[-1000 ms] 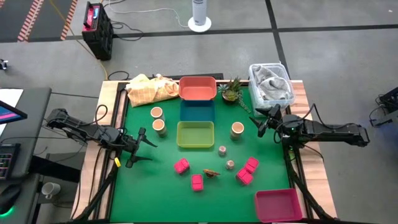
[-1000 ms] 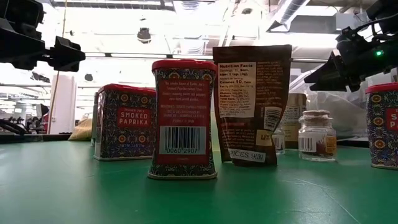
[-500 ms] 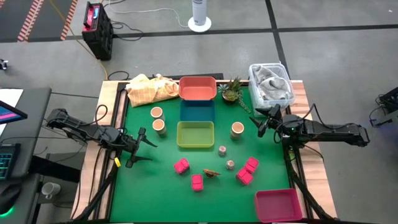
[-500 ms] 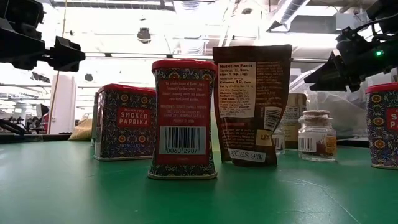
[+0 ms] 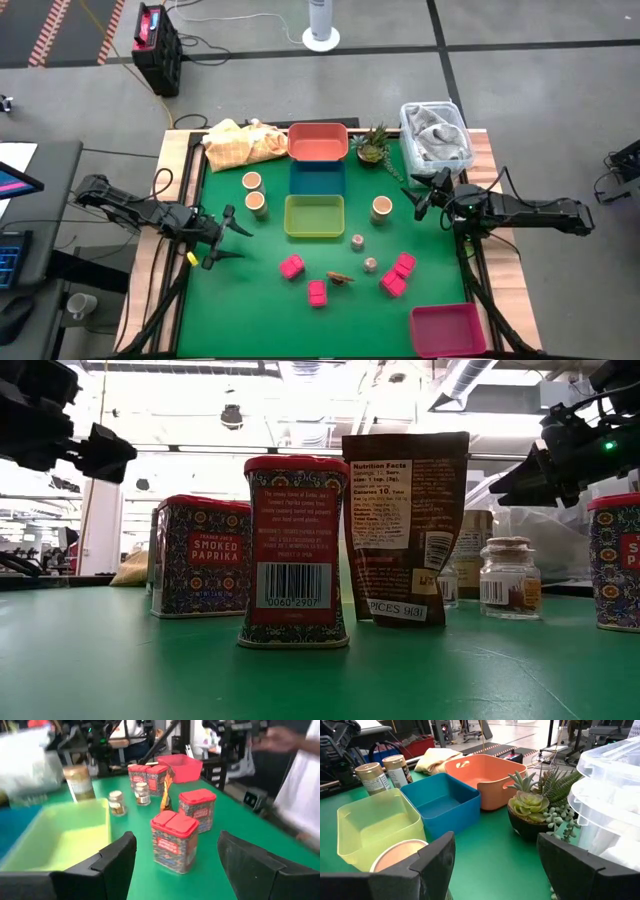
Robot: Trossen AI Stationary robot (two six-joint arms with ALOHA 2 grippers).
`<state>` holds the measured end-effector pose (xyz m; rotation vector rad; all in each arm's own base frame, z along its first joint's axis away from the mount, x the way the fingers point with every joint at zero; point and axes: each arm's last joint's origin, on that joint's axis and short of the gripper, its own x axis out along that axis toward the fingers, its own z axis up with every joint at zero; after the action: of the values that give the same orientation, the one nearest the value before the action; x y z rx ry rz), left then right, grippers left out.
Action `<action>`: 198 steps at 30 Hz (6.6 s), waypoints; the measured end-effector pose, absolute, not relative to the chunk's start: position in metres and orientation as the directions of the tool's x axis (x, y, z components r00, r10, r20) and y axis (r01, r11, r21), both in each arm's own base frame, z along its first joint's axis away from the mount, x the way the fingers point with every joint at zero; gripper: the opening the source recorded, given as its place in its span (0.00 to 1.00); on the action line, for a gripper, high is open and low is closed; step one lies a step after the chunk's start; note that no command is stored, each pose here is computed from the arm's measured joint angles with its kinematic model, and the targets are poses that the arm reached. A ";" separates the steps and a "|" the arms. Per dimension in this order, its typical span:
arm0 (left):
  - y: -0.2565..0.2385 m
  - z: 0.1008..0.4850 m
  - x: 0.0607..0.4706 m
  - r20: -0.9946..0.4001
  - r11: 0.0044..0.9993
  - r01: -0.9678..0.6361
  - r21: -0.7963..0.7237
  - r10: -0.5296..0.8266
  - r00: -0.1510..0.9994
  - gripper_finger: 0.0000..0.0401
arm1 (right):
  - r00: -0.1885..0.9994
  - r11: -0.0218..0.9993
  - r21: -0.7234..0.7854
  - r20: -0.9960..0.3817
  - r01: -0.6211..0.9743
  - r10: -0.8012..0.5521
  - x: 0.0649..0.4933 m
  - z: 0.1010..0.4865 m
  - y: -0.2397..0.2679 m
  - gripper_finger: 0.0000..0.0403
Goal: Sort spices by type
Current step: Put the gold seasoning bottle into the pink bin
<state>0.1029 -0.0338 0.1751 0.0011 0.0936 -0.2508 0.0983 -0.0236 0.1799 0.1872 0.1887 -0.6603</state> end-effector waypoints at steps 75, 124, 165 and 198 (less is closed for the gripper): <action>-0.019 0.246 0.115 0.053 0.966 -0.214 -0.148 0.224 0.973 0.66 | 0.370 0.981 -0.075 -0.919 0.181 -0.138 0.242 0.232 -0.038 0.96; -0.018 0.262 0.109 -0.055 0.956 -0.220 -0.194 0.213 0.976 0.66 | 0.086 0.615 -0.145 -0.940 0.775 -0.330 0.259 0.188 -0.026 0.95; -0.020 0.259 0.110 -0.084 0.972 -0.167 -0.165 0.155 0.984 0.66 | 0.027 0.814 -0.122 -0.986 0.569 -0.166 0.255 0.171 -0.018 0.72; -0.004 0.257 0.216 -0.117 0.942 -0.277 -0.191 0.258 0.959 0.66 | 0.436 0.684 -0.729 -0.604 0.037 -0.667 0.320 0.292 0.011 0.71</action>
<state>0.2156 -0.0044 0.2574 -0.2081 0.0912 0.2735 0.3196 0.0111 0.2918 -0.7078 1.0388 -0.4865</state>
